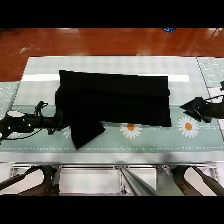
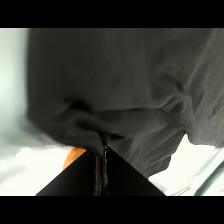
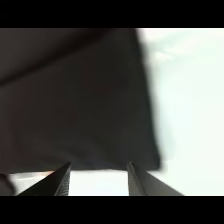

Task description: Fold the shirts.

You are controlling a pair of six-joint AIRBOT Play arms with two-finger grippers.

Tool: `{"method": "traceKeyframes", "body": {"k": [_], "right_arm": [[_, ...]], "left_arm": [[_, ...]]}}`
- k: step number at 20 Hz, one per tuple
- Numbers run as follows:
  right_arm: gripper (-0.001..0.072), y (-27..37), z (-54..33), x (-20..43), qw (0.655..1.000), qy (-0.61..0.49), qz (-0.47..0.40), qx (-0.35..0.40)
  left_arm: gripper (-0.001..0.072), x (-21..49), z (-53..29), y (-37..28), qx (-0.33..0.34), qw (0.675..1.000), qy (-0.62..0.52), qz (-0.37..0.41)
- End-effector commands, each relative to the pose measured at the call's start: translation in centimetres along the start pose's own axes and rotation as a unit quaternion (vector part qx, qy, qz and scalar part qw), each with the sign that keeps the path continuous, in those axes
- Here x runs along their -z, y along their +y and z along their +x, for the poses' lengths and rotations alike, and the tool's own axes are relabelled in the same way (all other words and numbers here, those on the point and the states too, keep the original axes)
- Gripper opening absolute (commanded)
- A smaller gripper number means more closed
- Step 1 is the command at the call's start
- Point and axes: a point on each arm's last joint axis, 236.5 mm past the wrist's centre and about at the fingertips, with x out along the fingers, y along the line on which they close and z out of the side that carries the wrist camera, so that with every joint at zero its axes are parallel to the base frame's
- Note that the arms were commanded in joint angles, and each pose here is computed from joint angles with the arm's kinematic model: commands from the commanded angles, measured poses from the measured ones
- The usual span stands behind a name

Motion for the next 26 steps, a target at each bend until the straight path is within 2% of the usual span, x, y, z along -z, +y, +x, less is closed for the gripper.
{"method": "traceKeyframes", "body": {"k": [1, 6, 11, 17, 18, 19, 20, 23, 26], "right_arm": [[0.0407, -5.9, -0.1, 3.2, 0.994, 0.043, 0.027, 0.1], [0.0407, -5.9, 3.3, 7.4, 0.991, 0.081, 0.092, 0.059], [0.0407, -5.5, 6.3, 6.8, 0.991, 0.087, 0.082, 0.065], [0.0407, -2.1, 11.2, 3.4, 0.991, 0.068, 0.114, 0.011], [0.0332, -1.0, 11.7, 2.8, 0.992, 0.07, 0.104, 0.0], [0.0152, 0.1, 11.9, 2.4, 0.994, 0.073, 0.08, -0.009], [0.0025, 1.4, 11.6, 2.0, 0.996, 0.076, 0.045, -0.019], [0.0023, 4.6, 9.2, 1.0, 0.994, 0.096, -0.036, -0.042], [0.0023, 5.9, 6.7, -2.6, 0.995, 0.045, -0.082, -0.02]], "left_arm": [[0.002, -0.7, -0.5, -1.9, 0.014, 0.999, 0.007, 0.036], [0.002, -1.1, -0.8, -2.3, 0.016, 0.999, 0.003, 0.042], [0.002, -1.1, -0.8, -2.3, 0.016, 0.998, 0.003, 0.053], [0.002, -1.3, -0.8, -2.3, 0.015, 0.998, -0.001, 0.054], [0.002, -1.3, -0.9, -2.4, 0.015, 0.998, -0.002, 0.055], [0.002, -1.5, -1.0, -2.6, 0.016, 0.998, -0.003, 0.058], [0.002, -1.8, -1.3, -3.0, 0.019, 0.998, -0.006, 0.063], [0.002, -4.4, -4.1, -5.8, 0.039, 0.994, -0.029, 0.096], [0.002, -8.0, -7.8, -9.8, 0.053, 0.985, -0.078, 0.144]]}}
